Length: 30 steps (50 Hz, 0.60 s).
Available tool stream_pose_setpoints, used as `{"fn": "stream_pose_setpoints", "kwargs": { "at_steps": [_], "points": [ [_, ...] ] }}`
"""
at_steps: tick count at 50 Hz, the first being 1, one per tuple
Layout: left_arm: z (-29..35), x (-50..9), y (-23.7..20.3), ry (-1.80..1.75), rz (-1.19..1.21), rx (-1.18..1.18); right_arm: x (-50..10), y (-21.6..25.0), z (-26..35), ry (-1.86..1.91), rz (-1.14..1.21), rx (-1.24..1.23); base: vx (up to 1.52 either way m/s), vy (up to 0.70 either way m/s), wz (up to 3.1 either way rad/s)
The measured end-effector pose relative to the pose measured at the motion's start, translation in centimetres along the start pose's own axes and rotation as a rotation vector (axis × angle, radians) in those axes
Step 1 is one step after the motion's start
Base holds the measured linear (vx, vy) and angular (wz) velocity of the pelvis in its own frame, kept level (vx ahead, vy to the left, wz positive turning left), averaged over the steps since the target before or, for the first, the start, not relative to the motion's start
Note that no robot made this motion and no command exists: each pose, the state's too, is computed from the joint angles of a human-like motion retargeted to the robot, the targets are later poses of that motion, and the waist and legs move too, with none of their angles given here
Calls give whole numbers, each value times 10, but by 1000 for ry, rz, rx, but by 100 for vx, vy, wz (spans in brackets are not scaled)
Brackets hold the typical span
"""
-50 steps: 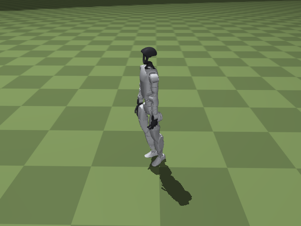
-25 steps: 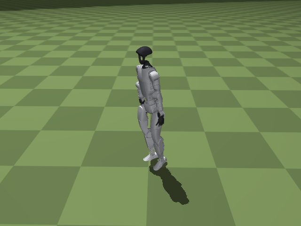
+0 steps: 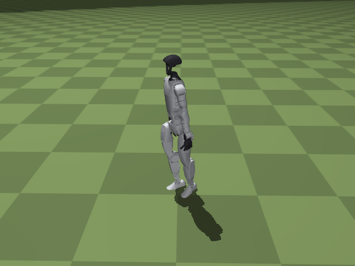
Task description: In place motions
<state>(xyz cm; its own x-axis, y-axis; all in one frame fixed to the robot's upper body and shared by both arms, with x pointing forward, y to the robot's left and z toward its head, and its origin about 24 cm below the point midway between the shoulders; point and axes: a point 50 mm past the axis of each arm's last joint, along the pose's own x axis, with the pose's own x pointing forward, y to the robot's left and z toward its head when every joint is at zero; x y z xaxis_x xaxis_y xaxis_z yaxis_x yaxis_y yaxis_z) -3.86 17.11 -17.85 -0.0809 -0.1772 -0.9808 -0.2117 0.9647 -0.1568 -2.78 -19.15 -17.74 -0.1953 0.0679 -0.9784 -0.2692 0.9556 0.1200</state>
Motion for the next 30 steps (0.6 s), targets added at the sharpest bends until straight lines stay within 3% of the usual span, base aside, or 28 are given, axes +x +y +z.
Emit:
{"fn": "stream_pose_setpoints", "kwargs": {
  "at_steps": [7,24,30],
  "points": [
    [3,-2,9,-4,21,7,-2,-5,12,12,-48,-236,5,-8,19],
    [-2,-2,6,-33,2,-68,-1,-1,-6,69,-5,-198,9,-16,49],
    [2,-1,2,-23,20,-4,-2,-9,-19,99,-16,-179,16,-15,221]
  ]
}}
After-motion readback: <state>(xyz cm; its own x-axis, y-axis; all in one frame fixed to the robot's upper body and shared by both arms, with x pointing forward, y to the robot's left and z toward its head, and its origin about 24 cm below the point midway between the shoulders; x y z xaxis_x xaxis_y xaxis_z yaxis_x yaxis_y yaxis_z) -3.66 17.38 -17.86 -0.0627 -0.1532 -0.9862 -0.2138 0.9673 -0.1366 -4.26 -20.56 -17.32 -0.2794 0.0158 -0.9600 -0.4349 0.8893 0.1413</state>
